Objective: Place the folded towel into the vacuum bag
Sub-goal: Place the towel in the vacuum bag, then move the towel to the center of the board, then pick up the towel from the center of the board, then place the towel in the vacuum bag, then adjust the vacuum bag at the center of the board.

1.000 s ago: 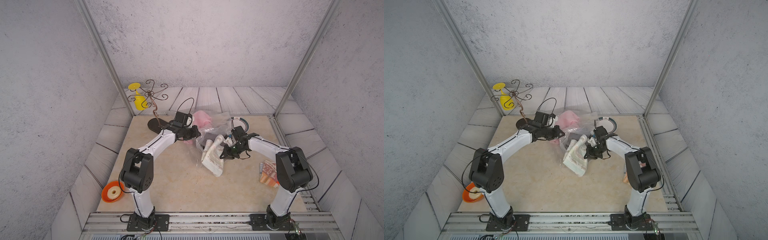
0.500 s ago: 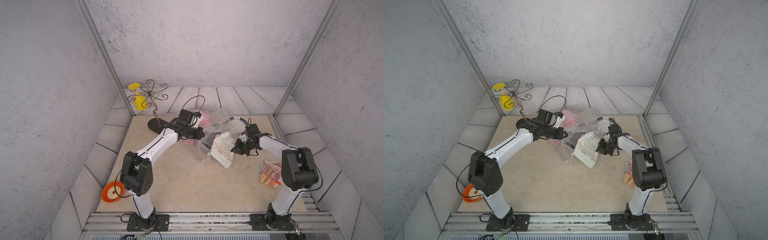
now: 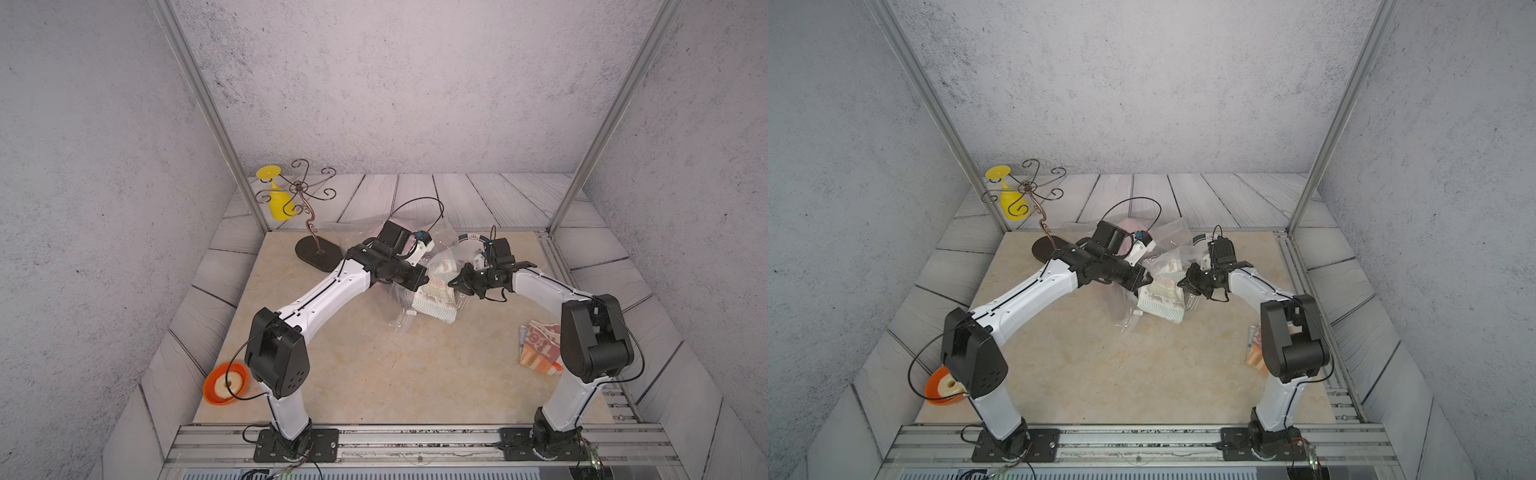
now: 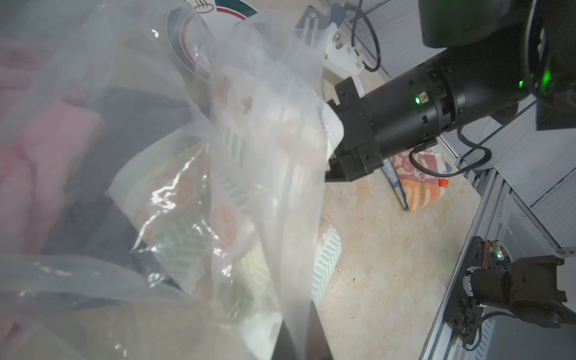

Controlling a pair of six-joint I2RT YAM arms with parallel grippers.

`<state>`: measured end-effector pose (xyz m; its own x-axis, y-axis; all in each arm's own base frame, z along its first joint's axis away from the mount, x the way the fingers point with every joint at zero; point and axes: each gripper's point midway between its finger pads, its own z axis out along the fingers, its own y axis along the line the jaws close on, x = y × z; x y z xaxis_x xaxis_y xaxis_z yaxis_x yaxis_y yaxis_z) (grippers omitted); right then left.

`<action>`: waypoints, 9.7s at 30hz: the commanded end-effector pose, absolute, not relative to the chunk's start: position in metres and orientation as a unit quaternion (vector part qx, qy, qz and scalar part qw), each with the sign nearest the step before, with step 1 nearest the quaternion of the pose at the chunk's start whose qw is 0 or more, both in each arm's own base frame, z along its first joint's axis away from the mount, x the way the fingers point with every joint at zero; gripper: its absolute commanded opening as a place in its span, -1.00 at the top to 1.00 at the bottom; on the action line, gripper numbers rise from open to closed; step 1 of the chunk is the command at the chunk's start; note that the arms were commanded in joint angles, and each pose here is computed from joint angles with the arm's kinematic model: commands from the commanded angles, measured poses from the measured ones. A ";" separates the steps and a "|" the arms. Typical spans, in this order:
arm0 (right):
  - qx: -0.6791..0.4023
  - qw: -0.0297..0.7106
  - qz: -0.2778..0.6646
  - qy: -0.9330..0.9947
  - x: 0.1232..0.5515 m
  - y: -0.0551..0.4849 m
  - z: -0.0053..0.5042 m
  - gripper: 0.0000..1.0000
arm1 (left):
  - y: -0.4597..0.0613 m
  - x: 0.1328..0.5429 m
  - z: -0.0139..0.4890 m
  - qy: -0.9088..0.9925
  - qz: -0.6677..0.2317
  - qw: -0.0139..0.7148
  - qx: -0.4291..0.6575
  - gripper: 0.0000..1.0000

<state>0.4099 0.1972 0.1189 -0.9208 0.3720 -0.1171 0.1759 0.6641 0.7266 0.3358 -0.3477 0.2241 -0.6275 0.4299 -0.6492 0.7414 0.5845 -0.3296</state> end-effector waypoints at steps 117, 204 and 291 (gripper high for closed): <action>0.492 0.198 0.072 0.844 0.286 -0.025 0.097 -0.66 | -0.322 0.388 0.191 0.891 -0.334 0.266 0.156 1.00; -0.159 0.415 0.484 0.754 0.316 0.220 0.365 0.92 | -0.329 0.414 0.227 0.846 -0.448 0.272 0.101 1.00; 0.102 0.275 0.275 0.916 0.418 0.172 0.149 -0.42 | -0.362 0.320 0.174 0.858 -0.317 0.210 0.345 1.00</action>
